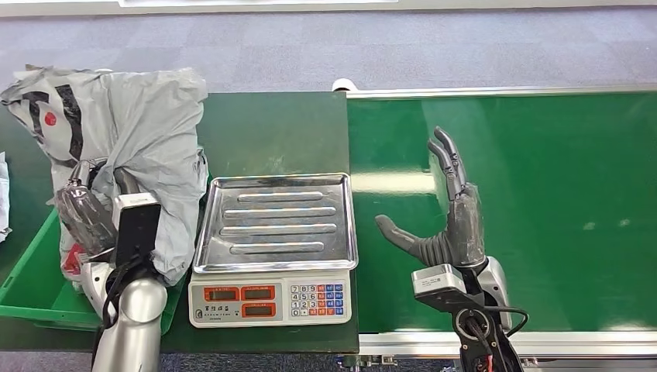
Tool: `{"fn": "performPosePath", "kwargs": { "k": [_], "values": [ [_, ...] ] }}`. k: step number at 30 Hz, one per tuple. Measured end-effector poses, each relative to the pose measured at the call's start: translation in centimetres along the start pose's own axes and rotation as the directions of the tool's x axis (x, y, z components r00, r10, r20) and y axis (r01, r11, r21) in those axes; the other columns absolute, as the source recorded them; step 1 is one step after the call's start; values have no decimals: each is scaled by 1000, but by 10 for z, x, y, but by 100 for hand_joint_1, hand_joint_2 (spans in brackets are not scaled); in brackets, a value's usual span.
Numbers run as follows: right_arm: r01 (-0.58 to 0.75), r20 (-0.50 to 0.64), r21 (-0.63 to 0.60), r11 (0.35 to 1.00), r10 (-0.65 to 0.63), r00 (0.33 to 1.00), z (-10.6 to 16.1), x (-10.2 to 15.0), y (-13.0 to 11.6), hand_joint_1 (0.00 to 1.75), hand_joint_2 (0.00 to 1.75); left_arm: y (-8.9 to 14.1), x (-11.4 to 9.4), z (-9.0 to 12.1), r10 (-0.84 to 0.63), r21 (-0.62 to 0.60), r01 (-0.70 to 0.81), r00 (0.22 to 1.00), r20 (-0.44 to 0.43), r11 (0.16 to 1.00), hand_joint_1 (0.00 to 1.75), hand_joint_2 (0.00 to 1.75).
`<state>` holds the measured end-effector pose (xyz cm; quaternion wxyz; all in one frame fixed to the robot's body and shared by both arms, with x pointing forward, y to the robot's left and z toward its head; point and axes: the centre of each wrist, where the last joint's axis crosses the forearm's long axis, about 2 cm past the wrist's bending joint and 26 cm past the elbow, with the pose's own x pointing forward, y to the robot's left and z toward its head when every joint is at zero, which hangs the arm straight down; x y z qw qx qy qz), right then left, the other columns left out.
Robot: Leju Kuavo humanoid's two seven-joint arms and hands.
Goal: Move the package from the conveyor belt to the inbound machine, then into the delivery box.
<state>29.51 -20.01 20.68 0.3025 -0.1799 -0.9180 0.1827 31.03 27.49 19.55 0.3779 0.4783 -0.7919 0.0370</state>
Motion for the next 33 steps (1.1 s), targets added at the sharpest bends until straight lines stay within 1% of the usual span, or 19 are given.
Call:
{"fn": "performPosePath", "kwargs": {
  "k": [4,6,8,10,15,18,20,22,24,26,30,32,33],
  "values": [
    [-3,-4,-1,1000,3,1000,0,0,0,0,175,4,-15,-3,-32,42,34,998,-44,999,174,175],
    [-5,-6,-1,1000,5,1000,0,0,0,0,175,7,-21,-5,-28,72,32,998,-58,997,93,175],
    [-7,-6,0,1000,7,1000,0,0,0,0,175,10,-25,-5,-7,113,14,998,-56,994,6,175],
    [-8,-7,1,1000,8,1000,0,0,0,0,175,12,-29,-5,22,160,-14,999,-47,987,0,175],
    [-7,-9,3,1000,7,1000,1,0,1,0,175,13,-28,-3,128,240,-109,990,-64,965,0,175],
    [-5,-11,6,1000,5,1000,2,-1,2,0,175,10,-22,0,233,264,-201,968,-93,943,0,175],
    [0,-13,7,1000,0,1000,3,-2,2,0,175,6,-18,3,361,259,-318,922,-138,912,0,175],
    [9,-14,11,1000,-8,1000,3,-2,3,0,175,1,-13,7,516,226,-475,837,-181,851,0,175],
    [16,-15,17,1000,-16,1000,4,-3,3,0,175,-2,-9,12,606,182,-578,772,-192,795,0,175],
    [21,-16,21,1000,-21,1000,4,-4,3,0,175,-3,-5,17,618,160,-597,769,-162,786,0,175],
    [28,-16,26,999,-28,999,5,-4,4,0,175,0,7,24,606,145,-595,795,-40,790,0,175],
    [32,-17,26,999,-32,999,5,-4,3,0,175,2,17,26,627,107,-625,779,14,773,0,175],
    [33,-17,26,999,-33,999,5,-4,3,0,175,3,20,27,635,95,-634,772,26,767,0,175]
  ]
}}
